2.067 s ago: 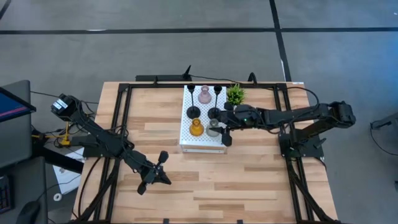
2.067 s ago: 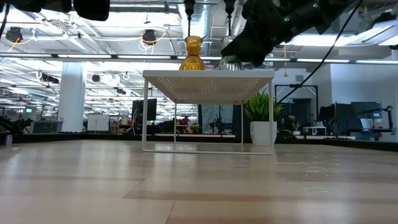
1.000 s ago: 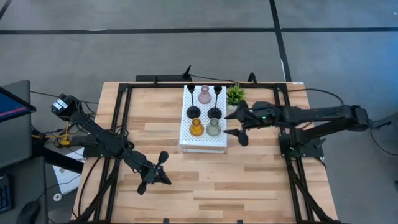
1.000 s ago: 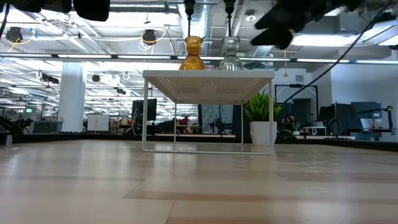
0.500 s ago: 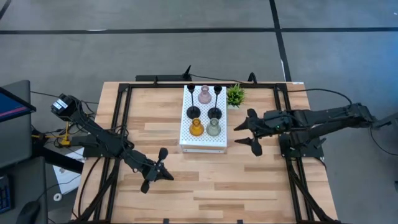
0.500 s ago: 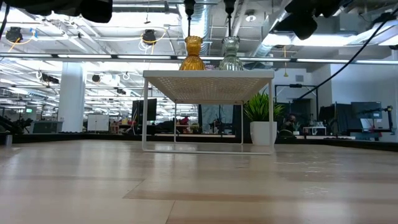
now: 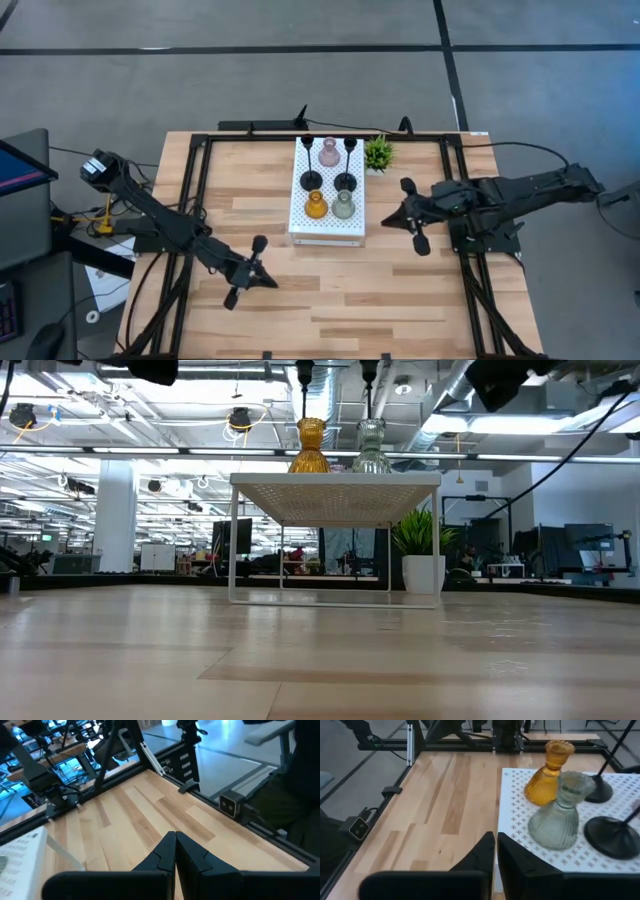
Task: Pick & Place candle stick holders
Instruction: Return to Home Position
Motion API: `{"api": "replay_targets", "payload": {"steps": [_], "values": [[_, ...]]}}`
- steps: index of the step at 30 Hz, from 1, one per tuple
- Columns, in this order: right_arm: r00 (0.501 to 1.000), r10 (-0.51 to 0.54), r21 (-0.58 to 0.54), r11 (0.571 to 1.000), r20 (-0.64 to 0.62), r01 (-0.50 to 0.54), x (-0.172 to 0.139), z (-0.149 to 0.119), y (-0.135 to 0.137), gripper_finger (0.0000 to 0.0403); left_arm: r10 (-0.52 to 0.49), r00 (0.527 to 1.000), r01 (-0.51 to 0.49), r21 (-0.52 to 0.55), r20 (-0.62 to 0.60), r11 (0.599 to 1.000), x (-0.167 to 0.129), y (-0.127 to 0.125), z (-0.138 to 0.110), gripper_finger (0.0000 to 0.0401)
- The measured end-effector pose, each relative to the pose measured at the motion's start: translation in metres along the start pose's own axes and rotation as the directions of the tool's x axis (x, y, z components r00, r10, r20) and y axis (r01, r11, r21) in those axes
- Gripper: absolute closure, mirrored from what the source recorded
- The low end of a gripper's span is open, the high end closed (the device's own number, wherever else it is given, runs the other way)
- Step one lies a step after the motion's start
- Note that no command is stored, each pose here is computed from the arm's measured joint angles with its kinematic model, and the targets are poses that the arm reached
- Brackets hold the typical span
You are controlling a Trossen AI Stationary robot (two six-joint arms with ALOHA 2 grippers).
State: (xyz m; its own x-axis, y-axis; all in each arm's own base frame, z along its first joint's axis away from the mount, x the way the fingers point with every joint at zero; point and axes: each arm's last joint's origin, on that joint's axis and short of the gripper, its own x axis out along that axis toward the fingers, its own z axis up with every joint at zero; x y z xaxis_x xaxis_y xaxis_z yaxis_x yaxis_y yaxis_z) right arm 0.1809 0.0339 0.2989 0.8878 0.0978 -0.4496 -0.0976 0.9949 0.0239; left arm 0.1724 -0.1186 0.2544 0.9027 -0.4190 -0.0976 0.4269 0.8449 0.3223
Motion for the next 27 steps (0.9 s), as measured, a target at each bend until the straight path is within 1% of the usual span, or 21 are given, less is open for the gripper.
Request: {"api": "replay_targets", "payload": {"steps": [2,6,8,14,19,22,27], "values": [[1.000,0.001,-0.019,1.000,0.011,-0.001,-0.008,0.000,-0.001,0.0400,0.002,1.000,-0.002,-0.003,0.008,1.000,-0.006,0.002,0.003,0.0394],[0.998,0.005,-0.025,1.000,0.060,-0.003,-0.022,0.001,-0.002,0.0397,0.001,1.000,-0.001,-0.017,0.027,1.000,-0.020,0.007,0.009,0.0394],[0.996,0.007,-0.048,0.999,0.085,-0.003,-0.029,0.001,-0.002,0.0401,0.005,0.999,-0.004,-0.020,0.040,1.000,-0.025,0.008,0.010,0.0394],[0.988,0.007,-0.053,0.999,0.155,0.001,-0.047,-0.009,-0.004,0.0402,0.004,0.999,-0.003,-0.029,0.040,1.000,-0.035,0.006,-0.002,0.0394],[0.960,0.005,-0.034,0.999,0.278,0.005,-0.067,-0.018,-0.007,0.0402,-0.004,1.000,0.005,-0.067,0.015,0.998,-0.037,0.003,-0.014,0.0394],[0.946,0.008,-0.016,1.000,0.324,-0.003,-0.079,-0.023,-0.008,0.0402,-0.004,1.000,0.005,-0.067,0.015,0.998,-0.037,0.002,-0.015,0.0394],[0.920,0.035,-0.019,0.999,0.391,-0.030,-0.097,-0.035,-0.010,0.0402,-0.001,1.000,0.003,-0.067,0.026,0.998,-0.037,0.003,-0.014,0.0394]]}}
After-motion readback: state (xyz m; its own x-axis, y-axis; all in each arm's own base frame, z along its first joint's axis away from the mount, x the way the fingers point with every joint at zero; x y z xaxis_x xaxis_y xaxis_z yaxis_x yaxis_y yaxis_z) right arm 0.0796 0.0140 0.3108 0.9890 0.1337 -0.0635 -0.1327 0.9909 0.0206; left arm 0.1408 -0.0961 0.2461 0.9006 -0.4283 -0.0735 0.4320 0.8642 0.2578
